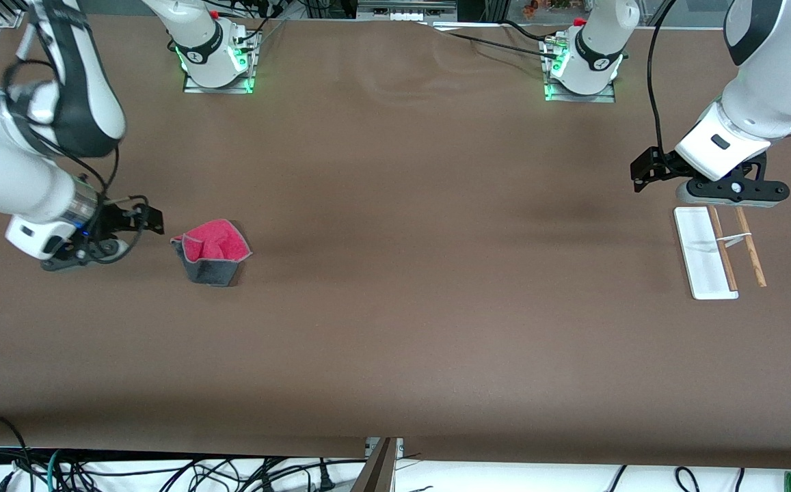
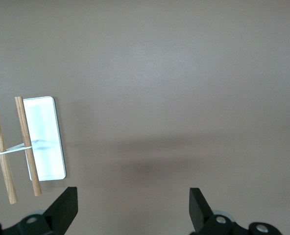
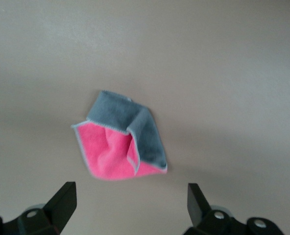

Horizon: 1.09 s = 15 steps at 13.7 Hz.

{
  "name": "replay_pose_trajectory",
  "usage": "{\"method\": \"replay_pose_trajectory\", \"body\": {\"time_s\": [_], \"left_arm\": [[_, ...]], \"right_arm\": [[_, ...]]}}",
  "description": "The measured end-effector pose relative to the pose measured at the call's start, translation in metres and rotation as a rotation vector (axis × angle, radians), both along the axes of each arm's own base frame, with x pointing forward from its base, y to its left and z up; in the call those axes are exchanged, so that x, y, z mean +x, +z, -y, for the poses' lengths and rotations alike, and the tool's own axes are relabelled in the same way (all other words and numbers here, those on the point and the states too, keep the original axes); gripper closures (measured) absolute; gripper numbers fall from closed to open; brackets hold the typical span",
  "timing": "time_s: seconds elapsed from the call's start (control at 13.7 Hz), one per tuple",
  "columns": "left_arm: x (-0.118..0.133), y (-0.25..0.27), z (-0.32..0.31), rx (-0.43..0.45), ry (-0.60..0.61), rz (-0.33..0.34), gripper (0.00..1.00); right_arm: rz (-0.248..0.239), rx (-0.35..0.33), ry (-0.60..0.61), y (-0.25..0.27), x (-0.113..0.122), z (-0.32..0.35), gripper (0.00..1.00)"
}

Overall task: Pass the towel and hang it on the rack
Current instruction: 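Move the right gripper down to the pink-grey towel, then close the right gripper on the towel's grey corner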

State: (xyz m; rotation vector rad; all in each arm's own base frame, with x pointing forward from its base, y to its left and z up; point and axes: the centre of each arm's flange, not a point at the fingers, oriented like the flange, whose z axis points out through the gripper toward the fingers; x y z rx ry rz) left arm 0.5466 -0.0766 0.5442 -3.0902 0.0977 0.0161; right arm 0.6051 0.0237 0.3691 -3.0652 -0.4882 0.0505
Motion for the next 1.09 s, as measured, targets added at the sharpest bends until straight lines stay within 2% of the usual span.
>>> {"method": "replay_pose_trajectory", "body": {"time_s": [0.22,0.44,0.58,1.09], "left_arm": [[0.0,0.0,0.0,0.0,0.0,0.0,0.0],[0.0,0.0,0.0,0.0,0.0,-0.001,0.0],[0.0,0.0,0.0,0.0,0.0,-0.001,0.0],[0.0,0.0,0.0,0.0,0.0,-0.001,0.0]], "right_arm": [[0.042,0.02,0.096,-0.073,-0.004,-0.006,0.0],[0.044,0.031,0.151,-0.128,-0.023,-0.021,0.0],[0.03,0.032,0.179,-0.14,-0.032,-0.027,0.0],[0.035,0.03,0.282,-0.139,-0.032,-0.021,0.0]]}}
